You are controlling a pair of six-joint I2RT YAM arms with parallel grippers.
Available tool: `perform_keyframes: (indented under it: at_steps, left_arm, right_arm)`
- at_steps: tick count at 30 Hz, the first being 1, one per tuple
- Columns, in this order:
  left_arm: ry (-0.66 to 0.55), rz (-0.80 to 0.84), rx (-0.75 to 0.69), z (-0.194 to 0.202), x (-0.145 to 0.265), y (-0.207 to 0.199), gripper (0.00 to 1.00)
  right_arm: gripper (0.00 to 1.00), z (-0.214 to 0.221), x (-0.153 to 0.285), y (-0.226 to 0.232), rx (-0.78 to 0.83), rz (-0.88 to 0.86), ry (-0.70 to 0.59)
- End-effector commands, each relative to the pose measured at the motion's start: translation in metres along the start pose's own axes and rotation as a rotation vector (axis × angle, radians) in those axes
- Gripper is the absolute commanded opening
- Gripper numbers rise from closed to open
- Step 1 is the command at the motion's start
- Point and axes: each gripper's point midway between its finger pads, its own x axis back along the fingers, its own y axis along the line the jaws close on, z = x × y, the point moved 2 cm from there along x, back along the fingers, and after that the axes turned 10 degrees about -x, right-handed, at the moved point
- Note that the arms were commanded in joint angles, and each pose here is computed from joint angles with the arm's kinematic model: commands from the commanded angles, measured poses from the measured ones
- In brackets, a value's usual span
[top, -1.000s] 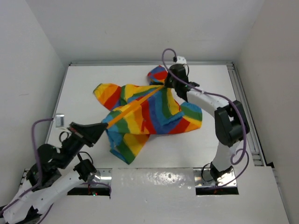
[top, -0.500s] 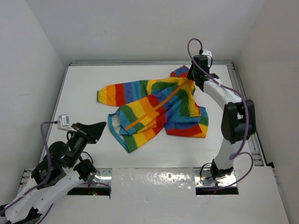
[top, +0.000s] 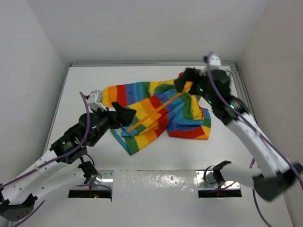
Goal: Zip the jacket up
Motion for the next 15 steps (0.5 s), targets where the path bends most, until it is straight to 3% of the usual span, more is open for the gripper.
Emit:
perform_keyframes:
  at_steps: [1,2,7,12,15]
  left_arm:
    - [-0.089,0.143,0.012,-0.039,0.019,-0.03,0.99]
    - [-0.1,0.155,0.019,-0.042,0.022,-0.031,0.99]
    - [-0.156,0.193,0.049,-0.059,0.047,-0.029,1.0]
    - [-0.15,0.231,0.05,-0.059,0.058,-0.031,1.0]
    - [-0.114,0.211,0.053,-0.046,0.049,-0.028,1.0]
  right_arm:
    - [0.99,-0.004,0.071,-0.002,-0.055,-0.091,-0.084]
    - [0.99,-0.012,0.109,0.005,-0.071,-0.175,-0.151]
    - [0.99,0.026,0.172,-0.03,-0.074,-0.181,-0.189]
    - [0.99,0.061,0.19,-0.069,-0.064,-0.03,-0.099]
    - [0.99,0.068,0.194,-0.071,-0.084,-0.033,-0.088]
